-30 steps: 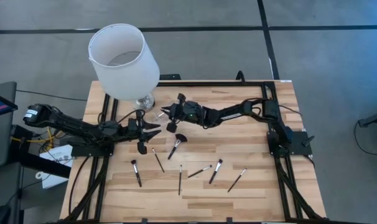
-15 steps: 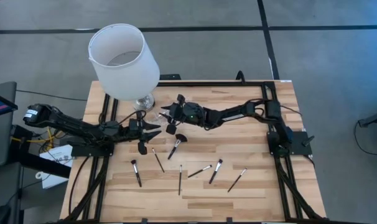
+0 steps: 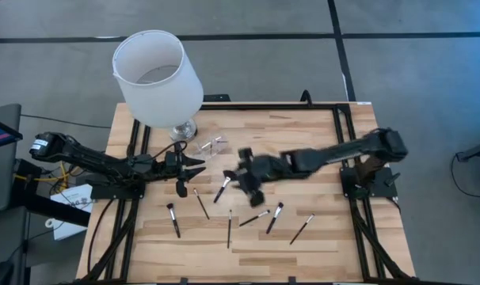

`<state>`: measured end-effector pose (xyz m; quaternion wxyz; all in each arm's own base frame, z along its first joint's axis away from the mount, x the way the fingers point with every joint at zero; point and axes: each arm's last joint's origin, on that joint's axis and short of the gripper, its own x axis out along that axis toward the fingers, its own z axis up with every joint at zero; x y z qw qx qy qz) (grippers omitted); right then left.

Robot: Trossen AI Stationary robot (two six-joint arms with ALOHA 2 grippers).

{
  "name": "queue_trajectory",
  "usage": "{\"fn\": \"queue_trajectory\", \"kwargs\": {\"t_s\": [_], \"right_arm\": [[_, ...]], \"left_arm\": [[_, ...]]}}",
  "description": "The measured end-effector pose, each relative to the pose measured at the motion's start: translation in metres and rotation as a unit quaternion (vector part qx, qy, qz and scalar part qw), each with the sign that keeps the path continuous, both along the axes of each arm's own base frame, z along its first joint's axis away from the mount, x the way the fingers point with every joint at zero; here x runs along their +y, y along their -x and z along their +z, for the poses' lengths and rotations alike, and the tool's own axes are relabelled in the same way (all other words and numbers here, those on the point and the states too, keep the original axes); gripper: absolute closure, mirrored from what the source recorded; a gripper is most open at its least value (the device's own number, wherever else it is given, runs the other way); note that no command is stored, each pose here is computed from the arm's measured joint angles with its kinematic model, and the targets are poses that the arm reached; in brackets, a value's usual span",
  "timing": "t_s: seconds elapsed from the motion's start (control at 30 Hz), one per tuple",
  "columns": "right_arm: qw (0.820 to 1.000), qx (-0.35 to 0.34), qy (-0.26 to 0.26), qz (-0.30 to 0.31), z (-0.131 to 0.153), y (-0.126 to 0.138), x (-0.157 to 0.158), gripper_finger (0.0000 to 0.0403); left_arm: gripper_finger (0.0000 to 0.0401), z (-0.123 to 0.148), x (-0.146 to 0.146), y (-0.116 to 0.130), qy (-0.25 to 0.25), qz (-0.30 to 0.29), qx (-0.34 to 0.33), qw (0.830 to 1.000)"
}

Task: Put items in baskets/containers
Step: Put the black powder brush in the transparent organizer

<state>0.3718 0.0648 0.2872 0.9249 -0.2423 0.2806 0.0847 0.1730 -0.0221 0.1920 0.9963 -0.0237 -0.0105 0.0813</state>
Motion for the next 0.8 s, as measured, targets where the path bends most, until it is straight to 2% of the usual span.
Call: {"fn": "queue_trajectory", "kwargs": {"t_s": [0.17, 0.27, 0.33, 0.4, 0.47, 0.57, 0.63, 0.7, 0.8], "right_arm": [[0.998, -0.013, 0.032, 0.047, 0.038, 0.046, 0.04, 0.0235], [0.997, -0.01, 0.056, 0.055, 0.061, 0.082, 0.045, 0.0245], [0.999, 0.008, 0.027, 0.037, 0.07, 0.103, 0.038, 0.0254], [1.0, 0.026, -0.016, 0.002, 0.067, 0.12, 0.025, 0.0263], [0.997, 0.045, -0.052, -0.04, 0.047, 0.13, 0.011, 0.0271], [0.989, 0.049, -0.118, -0.072, -0.005, 0.137, -0.006, 0.028], [0.978, 0.037, -0.195, -0.059, -0.039, 0.139, -0.009, 0.0284], [0.967, 0.025, -0.251, -0.028, -0.068, 0.142, -0.009, 0.0285], [0.963, -0.001, -0.271, -0.001, -0.102, 0.145, -0.003, 0.0284]], "left_arm": [[0.0297, 0.0, 0.0, 0.0, 0.0, 0.0, 0.0, 1.0], [0.0297, 0.0, 0.0, 0.0, 0.0, 0.0, -0.001, 1.0], [0.0297, 0.0, 0.0, 0.0, 0.0, 0.0, -0.001, 1.0], [0.0297, 0.0, 0.0, 0.0, 0.0, 0.001, -0.002, 1.0], [0.0297, 0.001, 0.002, 0.0, -0.003, 0.005, -0.005, 1.0], [0.0297, 0.002, 0.006, -0.001, -0.003, 0.017, -0.008, 1.0], [0.0297, 0.002, 0.007, -0.001, 0.0, 0.021, -0.009, 1.0], [0.0297, 0.002, 0.008, -0.001, -0.001, 0.024, -0.008, 1.0], [0.0297, 0.002, 0.011, -0.001, -0.007, 0.033, -0.007, 0.999]]}}
